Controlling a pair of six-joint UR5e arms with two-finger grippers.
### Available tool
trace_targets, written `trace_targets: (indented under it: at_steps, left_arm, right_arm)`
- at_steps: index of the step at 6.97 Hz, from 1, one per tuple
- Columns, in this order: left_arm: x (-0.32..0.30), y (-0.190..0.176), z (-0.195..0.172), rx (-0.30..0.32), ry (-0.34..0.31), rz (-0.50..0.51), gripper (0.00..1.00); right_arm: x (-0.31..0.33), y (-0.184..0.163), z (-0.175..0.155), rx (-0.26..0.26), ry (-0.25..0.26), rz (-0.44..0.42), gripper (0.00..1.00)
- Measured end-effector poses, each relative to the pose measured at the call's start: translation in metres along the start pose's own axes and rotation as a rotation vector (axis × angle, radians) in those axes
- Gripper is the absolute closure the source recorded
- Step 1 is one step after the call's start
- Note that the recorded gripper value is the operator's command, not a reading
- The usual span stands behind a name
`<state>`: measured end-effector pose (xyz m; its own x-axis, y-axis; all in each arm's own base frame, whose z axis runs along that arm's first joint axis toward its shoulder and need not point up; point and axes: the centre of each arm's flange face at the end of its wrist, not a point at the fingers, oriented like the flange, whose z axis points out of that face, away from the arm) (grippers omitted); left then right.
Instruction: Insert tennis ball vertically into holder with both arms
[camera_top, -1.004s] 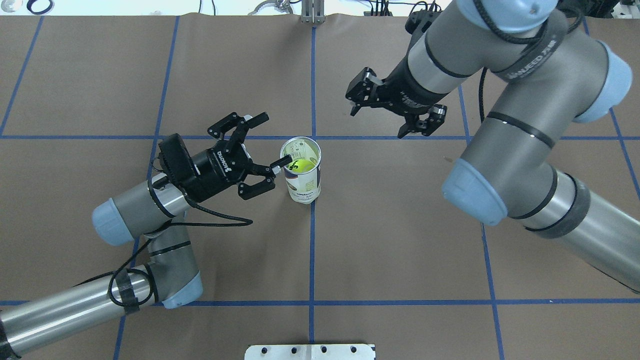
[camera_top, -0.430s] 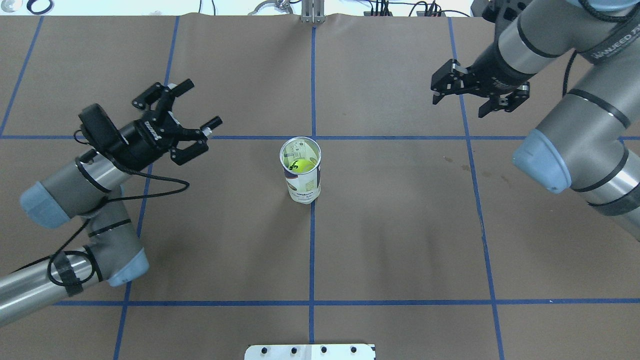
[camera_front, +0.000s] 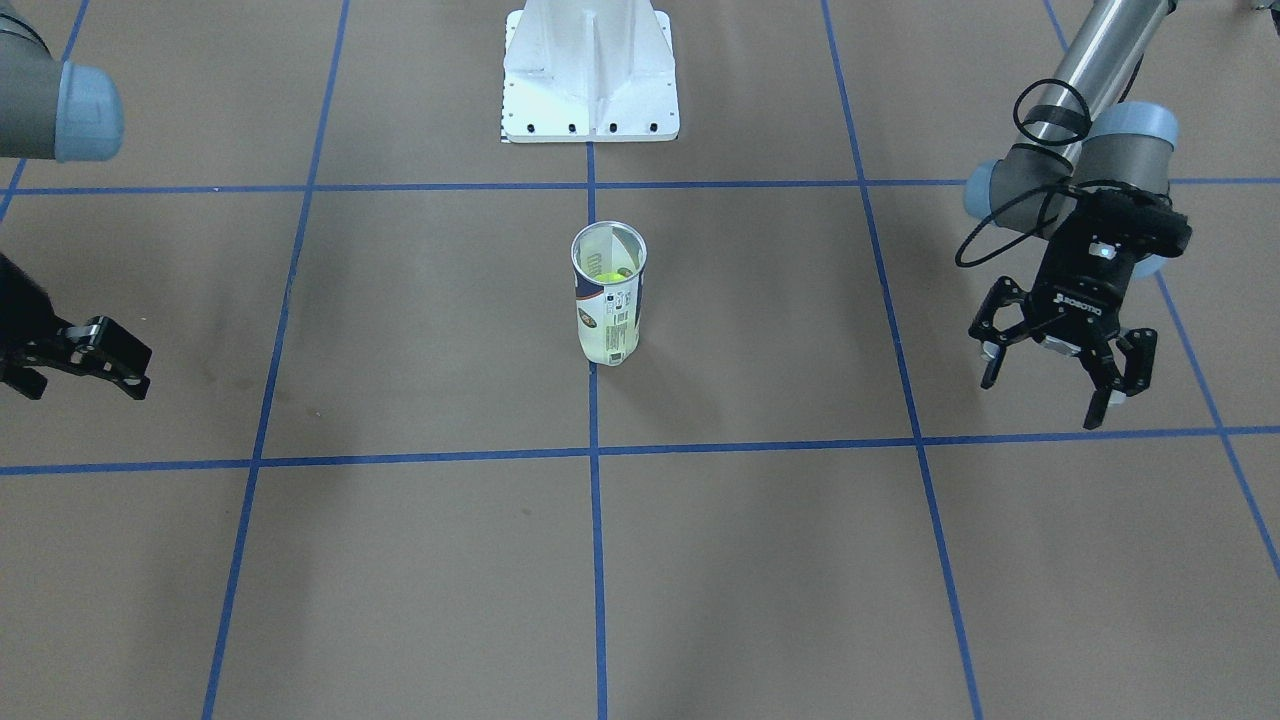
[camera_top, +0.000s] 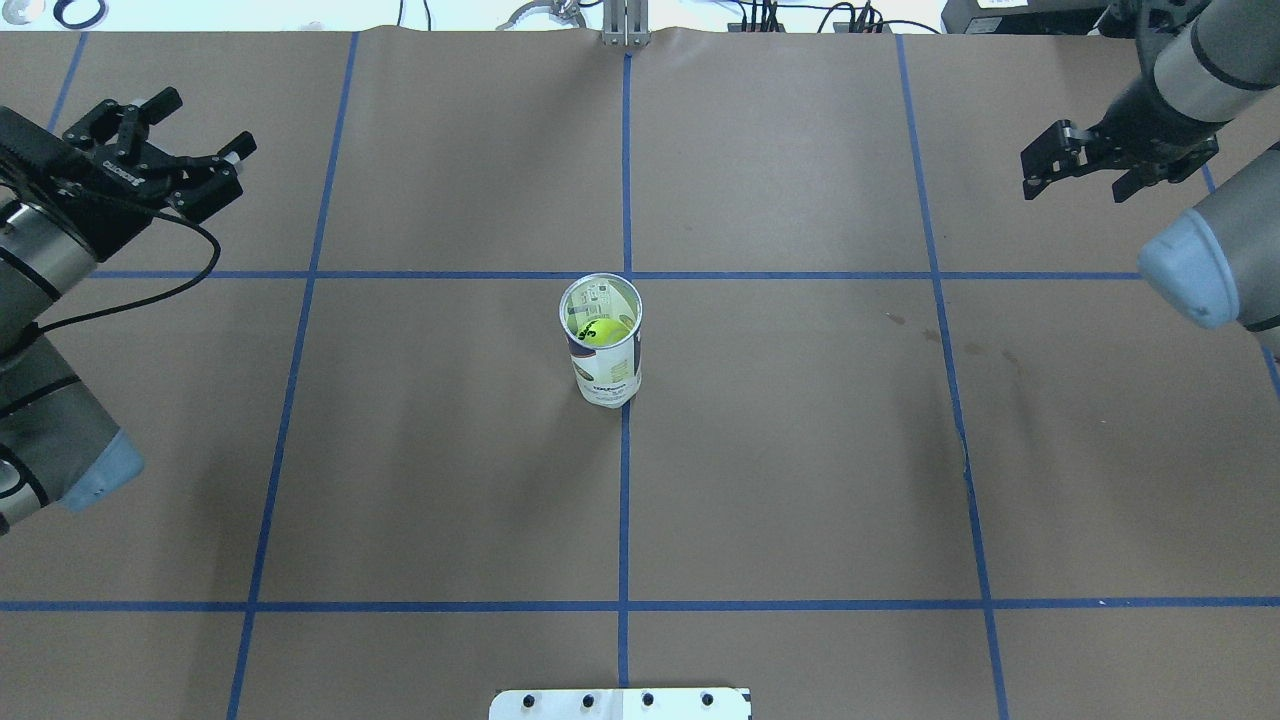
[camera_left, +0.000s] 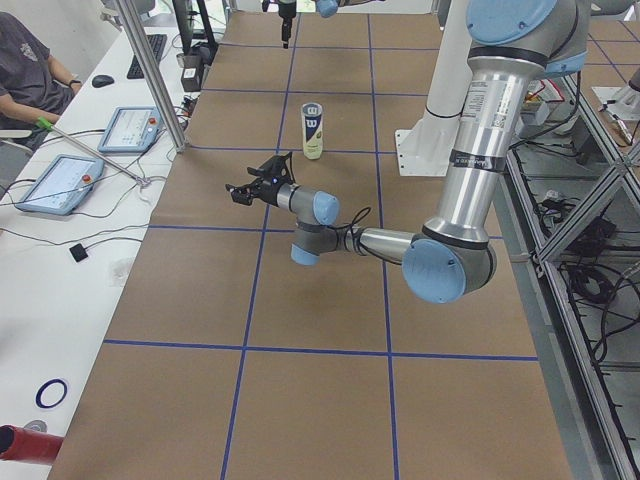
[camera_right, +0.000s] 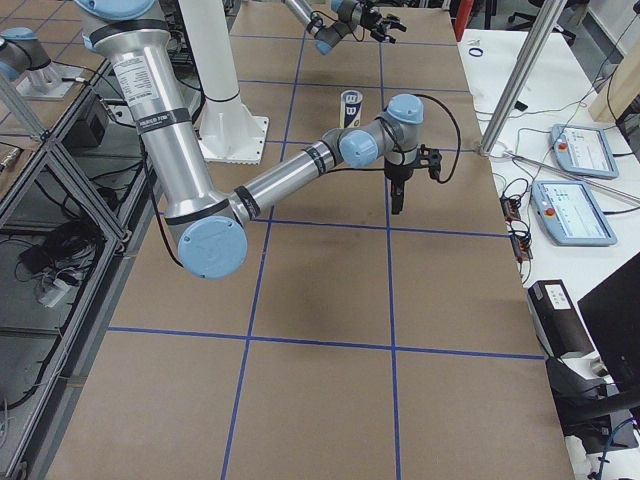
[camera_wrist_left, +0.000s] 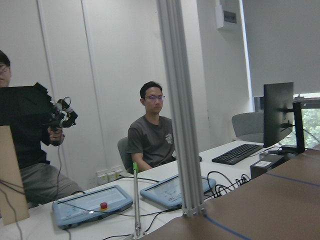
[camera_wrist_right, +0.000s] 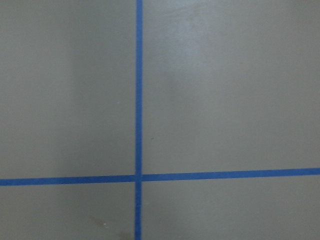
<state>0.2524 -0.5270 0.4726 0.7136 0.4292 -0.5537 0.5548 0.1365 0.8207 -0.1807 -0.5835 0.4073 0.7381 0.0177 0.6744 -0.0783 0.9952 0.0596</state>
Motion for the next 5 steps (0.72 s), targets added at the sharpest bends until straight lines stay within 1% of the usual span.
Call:
trace_targets:
  at_steps: [1,2,3,4,5]
  left_arm:
    - [-0.027,0.002,0.007,-0.096,-0.091,-0.003,0.01]
    - [-0.051,0.006,0.011,-0.195,-0.154,0.003,0.01]
    - [-0.074,0.006,0.013,-0.297,-0.184,0.004,0.01]
    - [-0.098,0.004,0.013,-0.419,-0.179,-0.017,0.01]
    - [-0.124,-0.003,0.008,-0.541,-0.161,-0.062,0.01]
  right_arm:
    - [0.028,-0.010,0.003,-0.004,0.021,-0.026,0.01]
    - [0.045,-0.016,0.003,-0.005,0.033,-0.040,0.01]
    - [0.054,-0.019,0.002,-0.004,0.039,-0.046,0.01]
    - [0.061,-0.022,0.001,-0.003,0.043,-0.056,0.01]
    - [0.069,-0.025,0.000,-0.002,0.048,-0.072,0.01]
